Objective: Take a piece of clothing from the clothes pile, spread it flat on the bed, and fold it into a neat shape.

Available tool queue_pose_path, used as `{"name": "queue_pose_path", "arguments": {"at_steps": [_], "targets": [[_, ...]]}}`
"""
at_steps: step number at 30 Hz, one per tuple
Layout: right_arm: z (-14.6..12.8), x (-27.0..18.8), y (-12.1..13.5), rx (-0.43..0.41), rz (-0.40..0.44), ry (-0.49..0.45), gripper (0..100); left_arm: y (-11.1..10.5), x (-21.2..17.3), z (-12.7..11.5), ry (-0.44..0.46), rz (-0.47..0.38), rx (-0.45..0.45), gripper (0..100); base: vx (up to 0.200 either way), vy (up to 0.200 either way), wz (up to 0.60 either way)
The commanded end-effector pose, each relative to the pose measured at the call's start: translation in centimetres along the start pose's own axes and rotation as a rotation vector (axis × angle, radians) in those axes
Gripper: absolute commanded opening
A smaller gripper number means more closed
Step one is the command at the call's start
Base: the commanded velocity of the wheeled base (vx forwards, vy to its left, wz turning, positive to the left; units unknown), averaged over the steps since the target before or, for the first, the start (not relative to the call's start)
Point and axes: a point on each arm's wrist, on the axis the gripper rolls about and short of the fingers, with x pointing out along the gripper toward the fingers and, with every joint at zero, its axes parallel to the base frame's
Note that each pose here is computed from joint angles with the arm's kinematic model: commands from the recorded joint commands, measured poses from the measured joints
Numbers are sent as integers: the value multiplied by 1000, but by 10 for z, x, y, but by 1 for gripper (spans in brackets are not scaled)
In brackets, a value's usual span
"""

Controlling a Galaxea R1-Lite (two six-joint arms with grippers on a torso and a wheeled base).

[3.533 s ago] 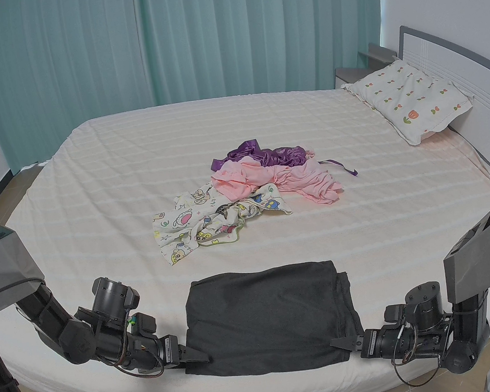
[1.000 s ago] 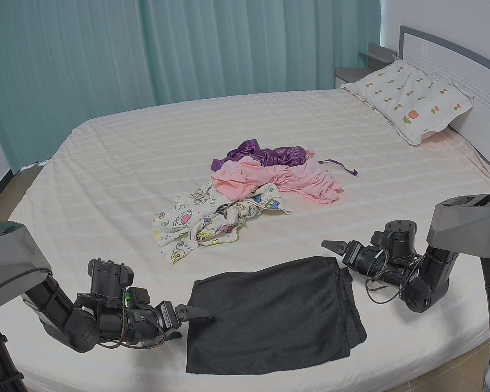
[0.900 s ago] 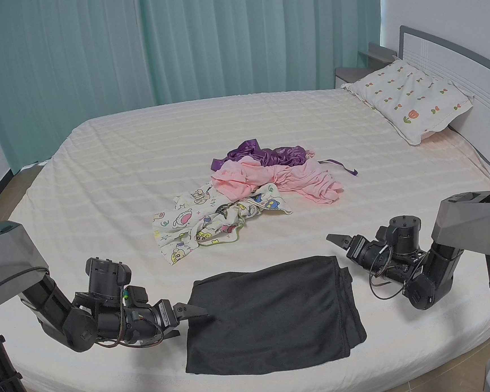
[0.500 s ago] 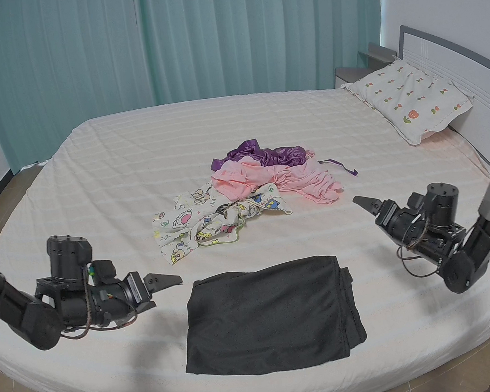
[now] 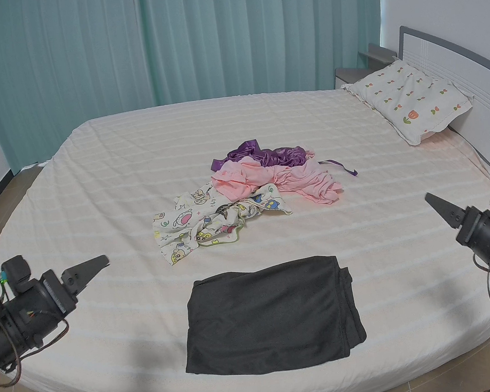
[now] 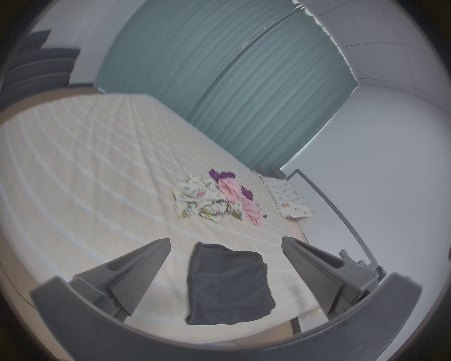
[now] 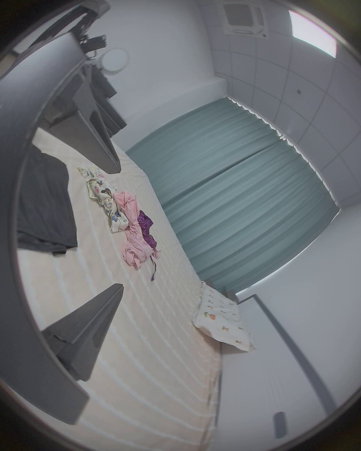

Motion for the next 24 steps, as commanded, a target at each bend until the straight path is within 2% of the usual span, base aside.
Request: {"name": "queue_pose_path", "arguments": {"at_steps": [1, 4, 7, 10, 12, 17, 18, 21, 24], "targets": [[-3, -90, 4, -136, 13, -81, 100, 3, -75, -23, -210, 30, 139, 100, 0, 0, 0], [-8, -110, 3, -146, 2, -60, 100, 5, -95, -30, -252, 56, 176, 100, 0, 0, 0], [-18, -134, 0, -173, -12, -18, 100, 12, -112, -41, -275, 135, 263, 100, 0, 0, 0], [-29, -155, -3, -194, -20, 14, 100, 16, -129, -51, -311, 172, 333, 100, 0, 0, 0], [-44, -178, -9, -248, -31, 52, 100, 21, -140, -60, -325, 192, 383, 100, 0, 0, 0], [-66, -203, -18, -330, -35, 68, 100, 27, -148, -68, -371, 303, 384, 100, 0, 0, 0], [-74, -208, -21, -367, -43, 79, 100, 28, -150, -69, -394, 330, 380, 100, 0, 0, 0], [-74, -207, -22, -362, -81, 82, 100, 29, -156, -73, -430, 333, 404, 100, 0, 0, 0], [-73, -208, -22, -362, -92, 81, 100, 34, -157, -80, -441, 391, 440, 100, 0, 0, 0]]}}
